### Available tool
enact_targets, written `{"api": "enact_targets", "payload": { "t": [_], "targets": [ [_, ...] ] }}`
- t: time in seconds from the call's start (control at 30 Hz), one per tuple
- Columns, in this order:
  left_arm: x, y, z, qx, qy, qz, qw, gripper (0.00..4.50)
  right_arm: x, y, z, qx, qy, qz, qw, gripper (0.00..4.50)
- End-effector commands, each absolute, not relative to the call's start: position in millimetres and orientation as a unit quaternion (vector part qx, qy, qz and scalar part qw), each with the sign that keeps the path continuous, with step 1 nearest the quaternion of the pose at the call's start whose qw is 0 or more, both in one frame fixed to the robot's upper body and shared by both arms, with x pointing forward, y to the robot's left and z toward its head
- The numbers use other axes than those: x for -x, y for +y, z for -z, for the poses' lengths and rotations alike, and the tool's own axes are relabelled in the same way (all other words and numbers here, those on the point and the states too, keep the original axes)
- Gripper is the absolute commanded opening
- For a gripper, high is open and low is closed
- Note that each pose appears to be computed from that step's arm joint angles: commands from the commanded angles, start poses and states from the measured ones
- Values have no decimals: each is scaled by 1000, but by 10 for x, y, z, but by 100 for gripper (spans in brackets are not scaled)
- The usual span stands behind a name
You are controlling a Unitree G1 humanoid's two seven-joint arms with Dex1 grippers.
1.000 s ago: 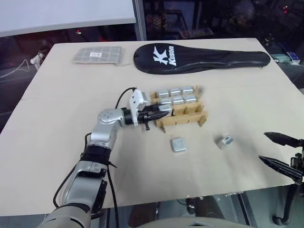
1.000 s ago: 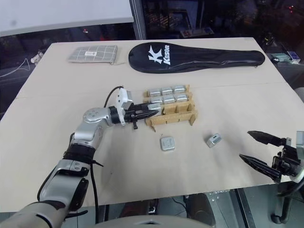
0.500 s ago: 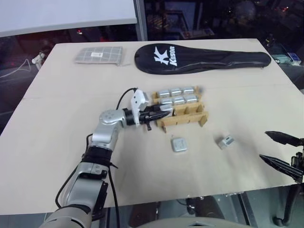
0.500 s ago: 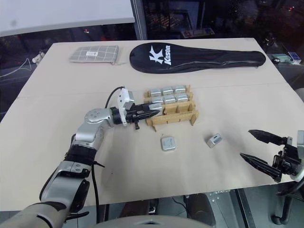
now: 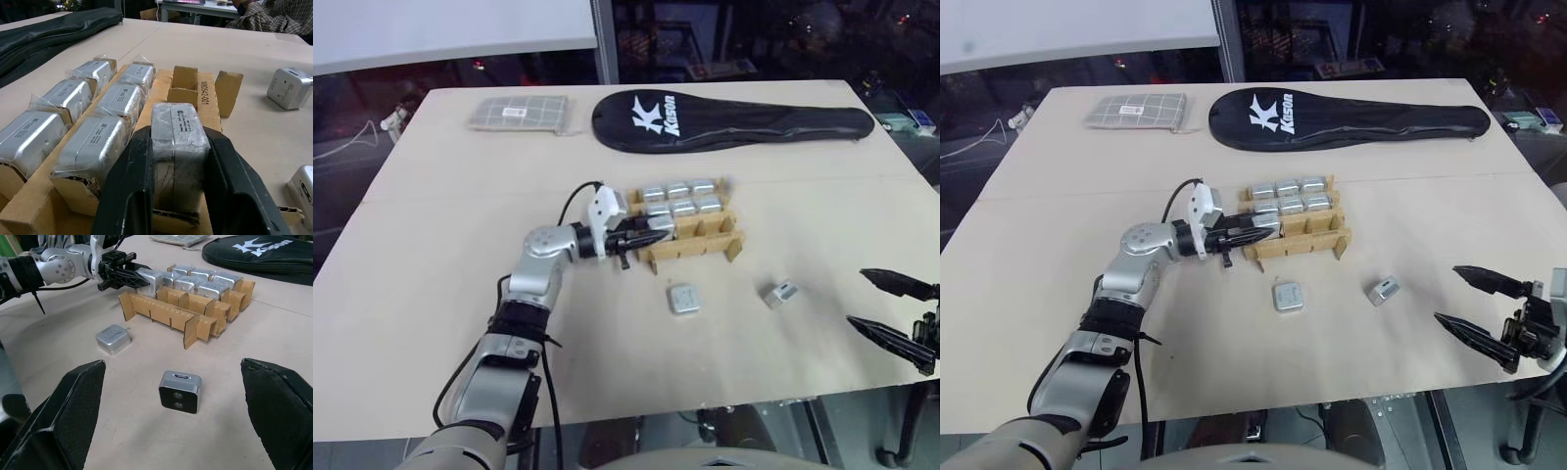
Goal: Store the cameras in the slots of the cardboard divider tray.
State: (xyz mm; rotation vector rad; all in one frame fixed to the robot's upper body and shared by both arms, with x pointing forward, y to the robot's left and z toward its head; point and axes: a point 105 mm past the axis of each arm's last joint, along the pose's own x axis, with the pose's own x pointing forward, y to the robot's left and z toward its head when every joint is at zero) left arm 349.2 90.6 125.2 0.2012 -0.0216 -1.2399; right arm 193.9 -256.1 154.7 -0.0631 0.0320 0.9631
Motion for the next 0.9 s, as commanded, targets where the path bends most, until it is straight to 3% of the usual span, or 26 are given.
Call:
{"api": "enact_targets", "payload": {
  "t": [0.03,0.1,0.33,0.7,0.9],
  "targets": [
    [-3436,848,-1190,-101,-6,597,796,296,-1932,-2552,-1598,40,2,-466,884,450],
    [-3414,847,-1198,-96,-4,601,793,378,-1930,-2552,-1596,40,3,-467,884,450],
    [-3366,937,-1271,-112,-11,600,792,378,-1932,-2573,-1588,40,5,-467,883,450],
    [-3201,1055,-1756,-108,-49,598,793,378,-1986,-2558,-1552,38,11,-481,876,450],
    [-3056,1227,-1868,-123,-40,579,805,378,-2027,-2536,-1513,35,16,-490,871,450]
  ]
}}
